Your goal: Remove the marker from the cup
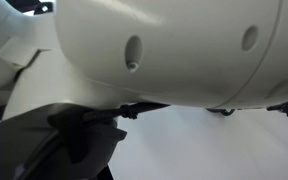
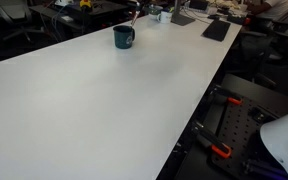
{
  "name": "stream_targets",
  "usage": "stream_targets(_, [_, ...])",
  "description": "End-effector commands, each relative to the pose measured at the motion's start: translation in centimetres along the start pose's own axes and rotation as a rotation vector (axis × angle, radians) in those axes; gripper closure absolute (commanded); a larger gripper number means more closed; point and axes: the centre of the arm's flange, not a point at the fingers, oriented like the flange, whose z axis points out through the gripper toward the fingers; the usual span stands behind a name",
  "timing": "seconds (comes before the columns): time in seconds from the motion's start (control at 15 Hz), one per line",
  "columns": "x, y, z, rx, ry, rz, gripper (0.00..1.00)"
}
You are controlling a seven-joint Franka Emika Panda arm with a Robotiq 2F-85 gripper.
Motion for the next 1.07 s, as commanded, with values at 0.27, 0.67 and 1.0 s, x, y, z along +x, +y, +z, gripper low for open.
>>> stream_targets(0.27, [0.4, 4.2, 2.5, 0.019, -0.041, 0.065, 0.95])
stream_targets(0.67, [0.1, 5.9, 3.8, 0.097, -0.081, 0.128, 0.95])
stream_targets(1.0, [-0.9, 6.6, 5.7, 0.203, -0.166, 0.209, 0.95])
